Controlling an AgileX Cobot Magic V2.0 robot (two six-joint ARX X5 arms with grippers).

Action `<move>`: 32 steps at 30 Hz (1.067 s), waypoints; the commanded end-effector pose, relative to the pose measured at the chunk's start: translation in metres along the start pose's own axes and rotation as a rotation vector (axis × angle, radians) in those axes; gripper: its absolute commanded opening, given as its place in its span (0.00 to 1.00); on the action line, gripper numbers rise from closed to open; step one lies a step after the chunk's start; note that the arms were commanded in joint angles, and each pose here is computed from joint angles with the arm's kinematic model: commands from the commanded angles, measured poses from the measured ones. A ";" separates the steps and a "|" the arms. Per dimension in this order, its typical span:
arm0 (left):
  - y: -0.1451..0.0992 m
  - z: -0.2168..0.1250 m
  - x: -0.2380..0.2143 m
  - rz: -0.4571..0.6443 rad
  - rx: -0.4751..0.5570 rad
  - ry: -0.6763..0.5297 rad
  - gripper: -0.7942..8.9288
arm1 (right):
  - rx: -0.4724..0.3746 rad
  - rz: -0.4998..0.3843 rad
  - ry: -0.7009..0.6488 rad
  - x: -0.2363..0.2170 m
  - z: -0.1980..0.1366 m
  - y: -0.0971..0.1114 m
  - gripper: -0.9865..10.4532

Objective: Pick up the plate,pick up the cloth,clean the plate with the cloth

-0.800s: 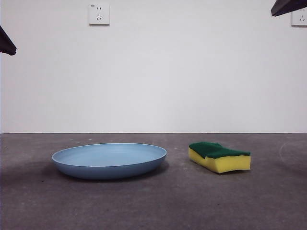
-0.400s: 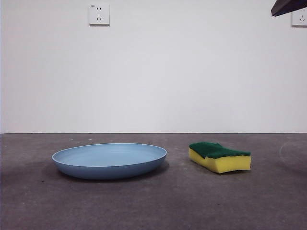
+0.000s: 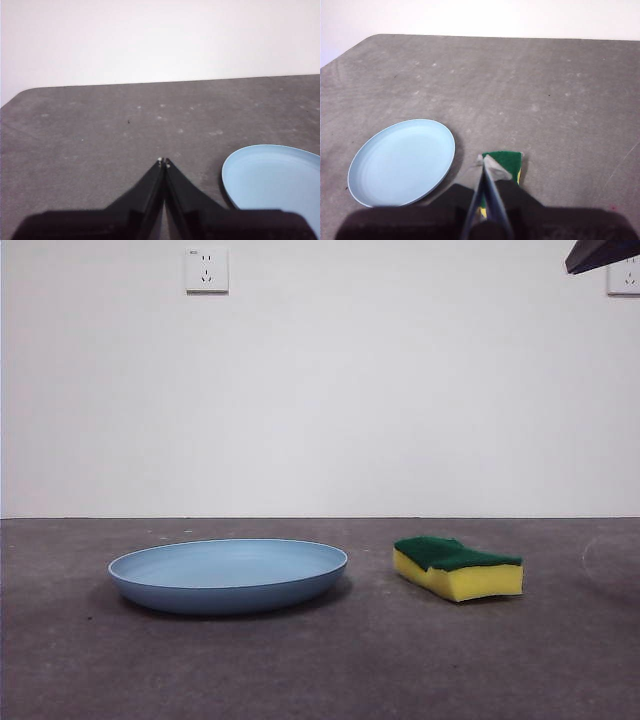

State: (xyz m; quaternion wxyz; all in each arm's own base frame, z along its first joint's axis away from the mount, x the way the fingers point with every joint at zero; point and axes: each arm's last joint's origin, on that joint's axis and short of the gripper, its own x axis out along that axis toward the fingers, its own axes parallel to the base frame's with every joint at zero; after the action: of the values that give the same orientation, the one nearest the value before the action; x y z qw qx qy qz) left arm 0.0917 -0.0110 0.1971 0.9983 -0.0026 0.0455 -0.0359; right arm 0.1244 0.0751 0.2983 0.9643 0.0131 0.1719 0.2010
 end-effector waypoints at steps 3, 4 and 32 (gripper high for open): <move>0.001 -0.025 0.006 -0.028 0.016 -0.014 0.08 | 0.012 -0.003 0.001 0.001 -0.002 0.000 0.09; 0.000 -0.028 0.006 -0.038 0.016 -0.013 0.08 | 0.012 -0.003 0.001 0.001 -0.002 0.000 0.09; -0.001 -0.050 0.008 -0.096 0.015 0.094 0.08 | 0.012 -0.002 0.001 0.001 -0.002 0.000 0.09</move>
State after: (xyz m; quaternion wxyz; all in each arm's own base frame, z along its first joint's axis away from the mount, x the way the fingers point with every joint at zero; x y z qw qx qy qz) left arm 0.0949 -0.0129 0.1512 0.9925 -0.0007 0.0868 -0.0857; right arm 0.1244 0.0751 0.2983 0.9643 0.0132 0.1719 0.2008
